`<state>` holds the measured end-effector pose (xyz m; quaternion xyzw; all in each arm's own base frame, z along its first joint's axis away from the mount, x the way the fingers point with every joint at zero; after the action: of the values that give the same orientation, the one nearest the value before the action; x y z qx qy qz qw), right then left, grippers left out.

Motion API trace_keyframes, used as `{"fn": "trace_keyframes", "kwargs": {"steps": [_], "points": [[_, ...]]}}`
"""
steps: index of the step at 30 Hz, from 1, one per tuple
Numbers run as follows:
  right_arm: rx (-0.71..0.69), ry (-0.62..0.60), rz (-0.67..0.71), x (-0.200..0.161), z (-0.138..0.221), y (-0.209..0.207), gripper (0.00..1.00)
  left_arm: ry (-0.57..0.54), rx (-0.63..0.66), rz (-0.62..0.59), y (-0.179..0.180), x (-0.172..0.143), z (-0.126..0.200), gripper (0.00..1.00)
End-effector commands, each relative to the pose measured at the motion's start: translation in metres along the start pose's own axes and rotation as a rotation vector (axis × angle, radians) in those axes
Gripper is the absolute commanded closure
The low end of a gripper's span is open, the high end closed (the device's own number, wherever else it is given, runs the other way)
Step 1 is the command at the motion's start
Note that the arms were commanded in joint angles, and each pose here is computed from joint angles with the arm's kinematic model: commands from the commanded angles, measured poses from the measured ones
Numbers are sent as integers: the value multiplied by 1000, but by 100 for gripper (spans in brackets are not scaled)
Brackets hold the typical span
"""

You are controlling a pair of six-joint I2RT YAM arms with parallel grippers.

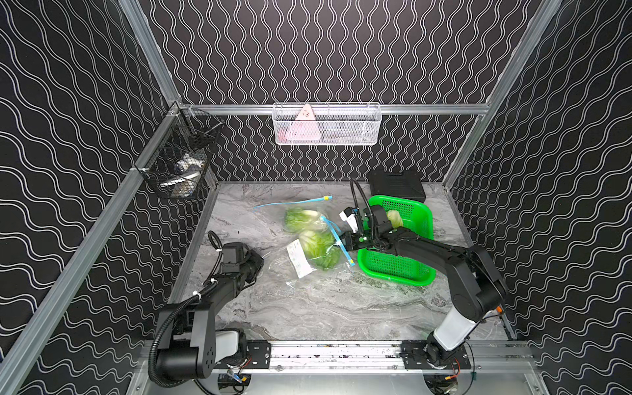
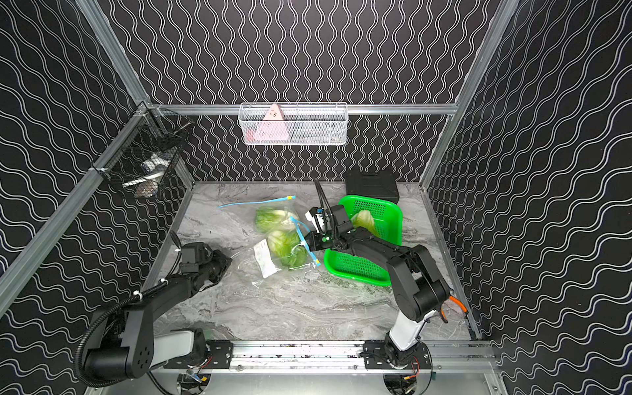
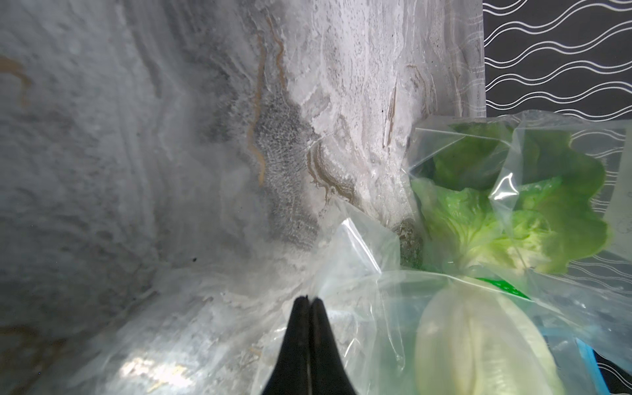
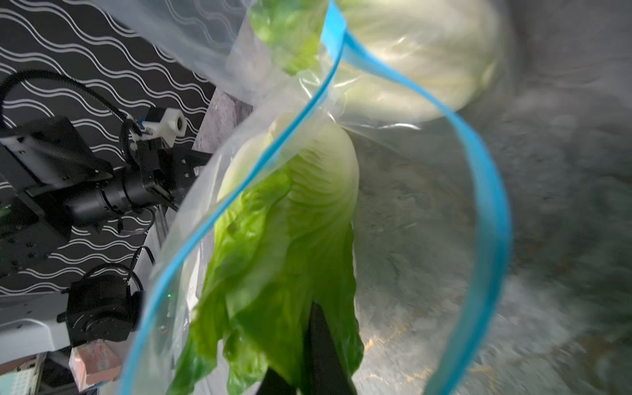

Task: Open the zip-top bag and take out the chinese cabbages
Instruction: Pick up the Chinese cabbage from the zipper food storage bag.

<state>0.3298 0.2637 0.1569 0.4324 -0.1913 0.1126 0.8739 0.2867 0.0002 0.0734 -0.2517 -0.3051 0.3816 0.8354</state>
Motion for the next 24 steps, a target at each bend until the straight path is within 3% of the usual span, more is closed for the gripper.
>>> {"fn": "trace_keyframes", "kwargs": {"steps": [1, 7, 24], "points": [[-35, -79, 21, 14, 28, -5, 100, -21, 16, 3, 1, 5, 1, 100], [-181, -195, 65, 29, 67, -10, 100, -18, 13, 11, 2, 5, -1, 100], [-332, -542, 186, 55, 159, 34, 100, -21, 15, 18, 2, 7, -2, 100]]}}
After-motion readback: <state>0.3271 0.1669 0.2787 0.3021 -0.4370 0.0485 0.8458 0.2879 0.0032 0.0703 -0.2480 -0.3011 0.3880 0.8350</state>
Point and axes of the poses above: each gripper's point midway between its finger pads, its own z axis back along the fingers, its own y axis along the line the jaws close on, x = y × z, the point moved 4 cm from there along z, back along the fingers, and after that the axes turned 10 degrees about -z, right-handed, at the moved point
